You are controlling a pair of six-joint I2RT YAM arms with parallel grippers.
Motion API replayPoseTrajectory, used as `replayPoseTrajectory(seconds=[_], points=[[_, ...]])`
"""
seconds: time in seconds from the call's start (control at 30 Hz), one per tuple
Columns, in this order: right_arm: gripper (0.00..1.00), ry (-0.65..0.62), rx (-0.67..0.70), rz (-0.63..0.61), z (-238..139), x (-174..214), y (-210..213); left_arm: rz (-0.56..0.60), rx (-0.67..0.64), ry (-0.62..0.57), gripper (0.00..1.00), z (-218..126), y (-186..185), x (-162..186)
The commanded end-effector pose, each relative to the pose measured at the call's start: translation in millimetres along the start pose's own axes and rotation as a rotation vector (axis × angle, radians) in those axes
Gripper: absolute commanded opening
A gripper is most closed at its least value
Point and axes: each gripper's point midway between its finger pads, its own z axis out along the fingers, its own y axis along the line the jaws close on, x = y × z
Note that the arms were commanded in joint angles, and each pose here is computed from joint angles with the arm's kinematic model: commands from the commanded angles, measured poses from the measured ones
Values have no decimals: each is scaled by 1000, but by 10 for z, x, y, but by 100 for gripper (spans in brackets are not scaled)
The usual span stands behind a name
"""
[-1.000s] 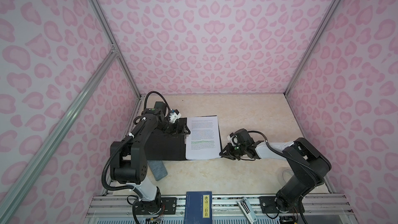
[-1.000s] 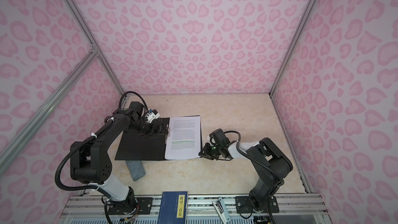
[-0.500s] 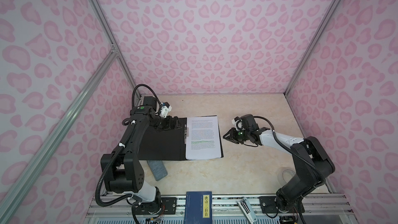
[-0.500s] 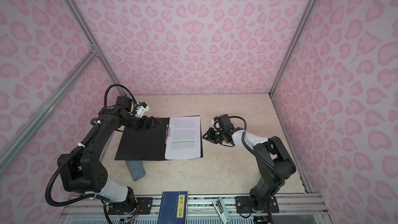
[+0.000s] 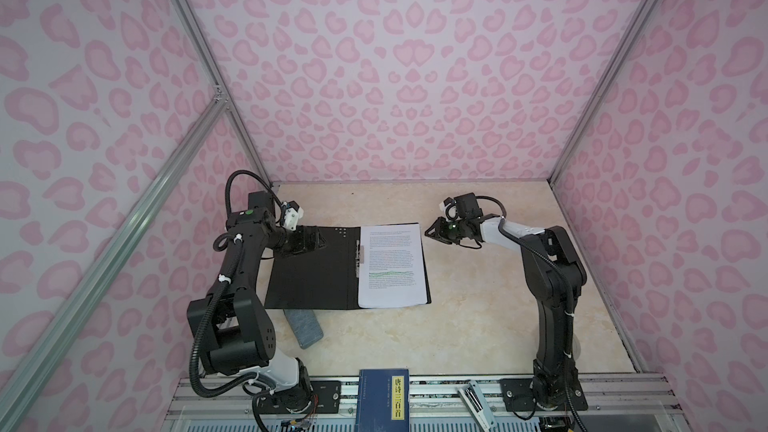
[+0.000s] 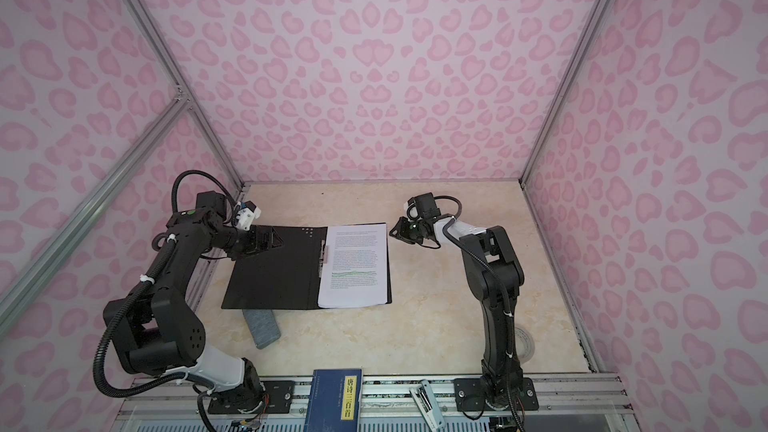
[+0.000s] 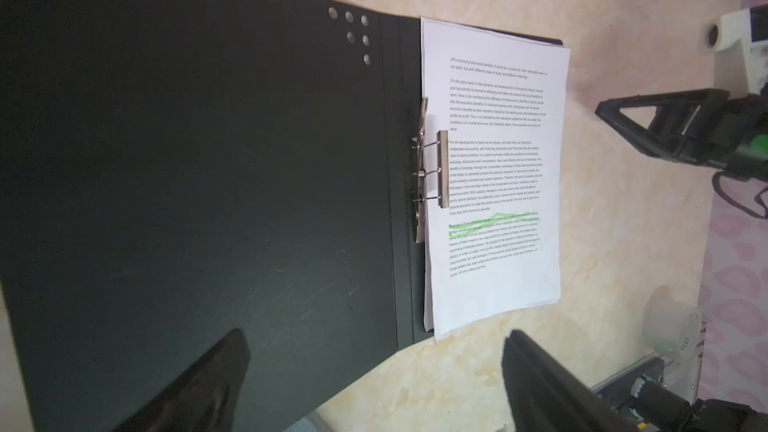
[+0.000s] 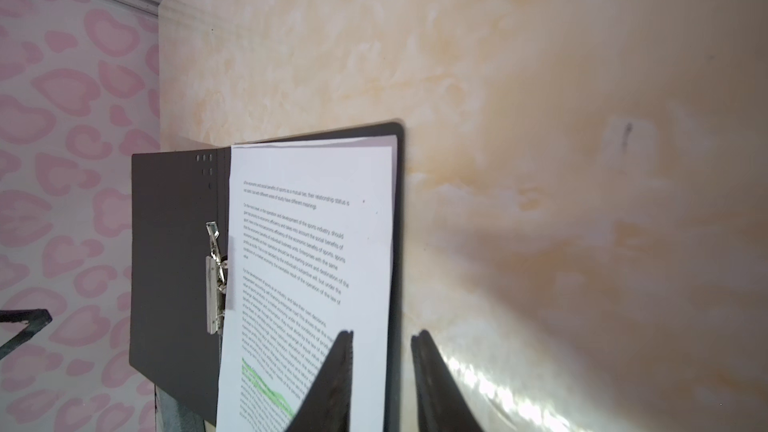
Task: Put the files into the folder
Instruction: 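Lift the left gripper off the clip while the right gripper rises from the stack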
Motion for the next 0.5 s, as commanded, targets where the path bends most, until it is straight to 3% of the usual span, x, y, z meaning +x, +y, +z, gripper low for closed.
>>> replayPoseTrajectory(seconds=[0.0,0.47], points=[[29,-4,-36,1,161,-65,-10,10,25,25,98,23,-19,68],[29,1,-84,13,455,-234,-15,-15,41,31,98,51,-16,23]])
